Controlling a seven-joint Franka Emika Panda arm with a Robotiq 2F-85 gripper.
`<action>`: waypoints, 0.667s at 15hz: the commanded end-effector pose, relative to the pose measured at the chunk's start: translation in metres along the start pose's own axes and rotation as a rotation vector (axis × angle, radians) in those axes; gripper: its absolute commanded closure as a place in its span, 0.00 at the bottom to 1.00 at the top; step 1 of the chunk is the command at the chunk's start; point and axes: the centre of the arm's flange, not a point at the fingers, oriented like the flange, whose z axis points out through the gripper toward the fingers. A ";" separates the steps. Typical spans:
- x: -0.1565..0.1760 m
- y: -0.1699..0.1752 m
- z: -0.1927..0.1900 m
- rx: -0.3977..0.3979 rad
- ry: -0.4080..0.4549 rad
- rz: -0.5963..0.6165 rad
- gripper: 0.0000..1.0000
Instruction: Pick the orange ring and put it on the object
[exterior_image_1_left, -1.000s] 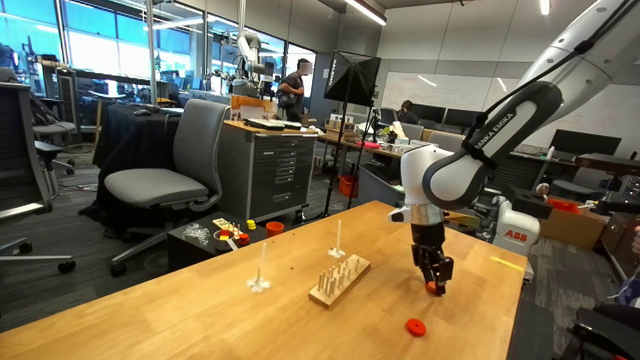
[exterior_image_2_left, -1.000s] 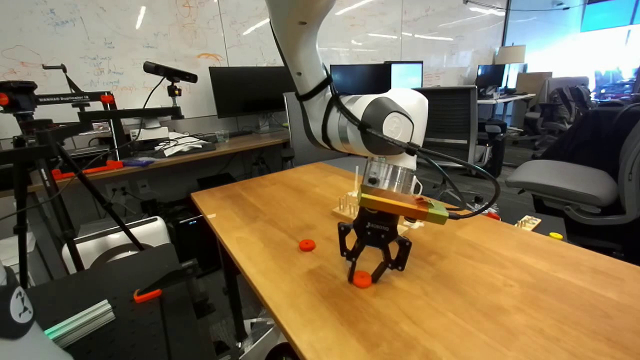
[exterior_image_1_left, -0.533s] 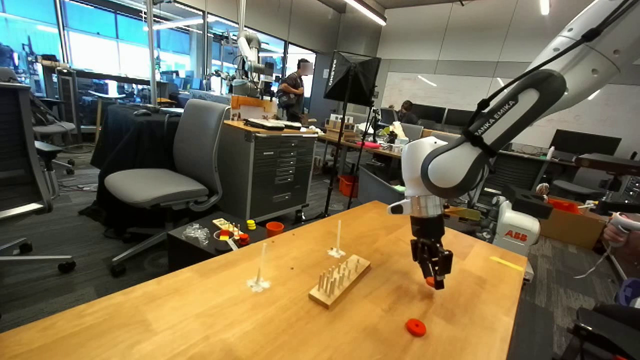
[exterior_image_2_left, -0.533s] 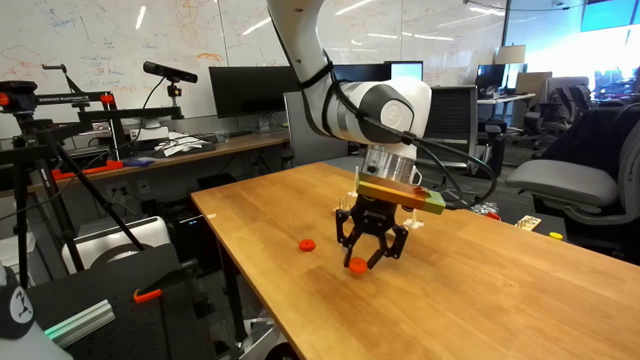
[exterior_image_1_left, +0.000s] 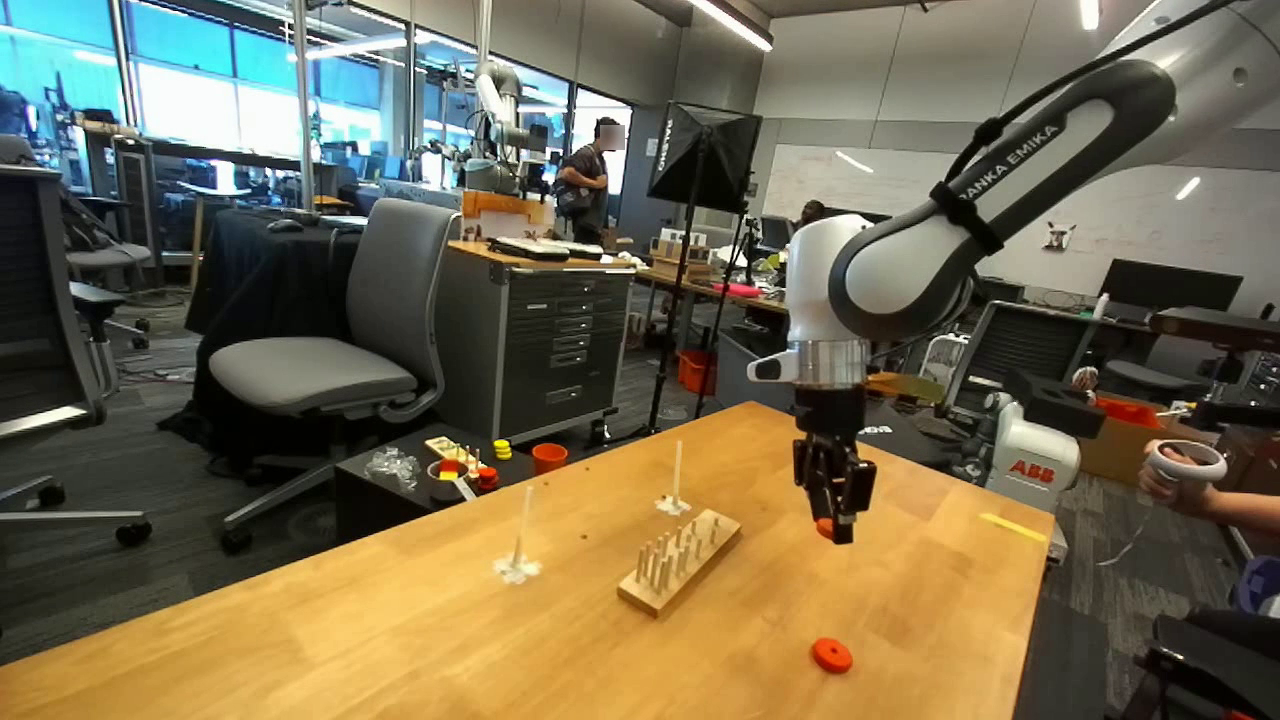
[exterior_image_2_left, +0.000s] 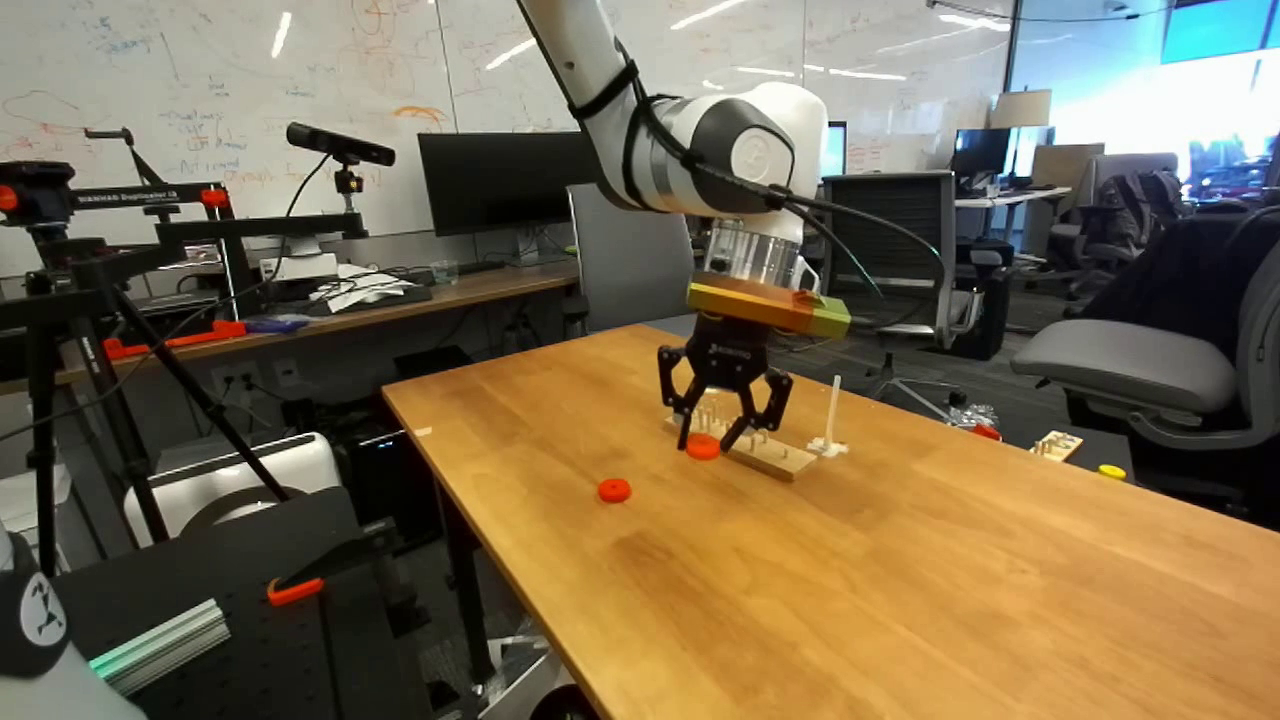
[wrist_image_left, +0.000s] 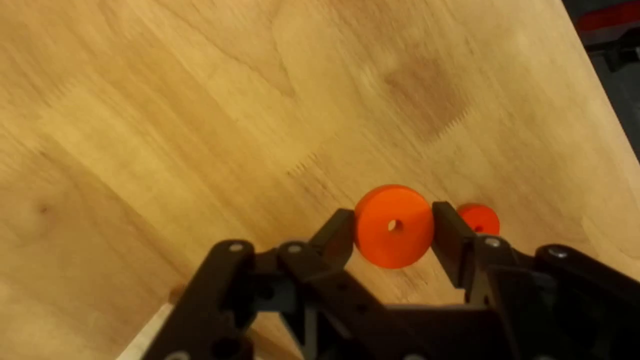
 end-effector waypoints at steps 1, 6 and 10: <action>0.031 0.002 -0.031 -0.001 0.014 0.062 0.79; 0.064 0.022 -0.054 -0.005 0.014 0.159 0.79; 0.084 0.040 -0.054 0.009 0.005 0.218 0.79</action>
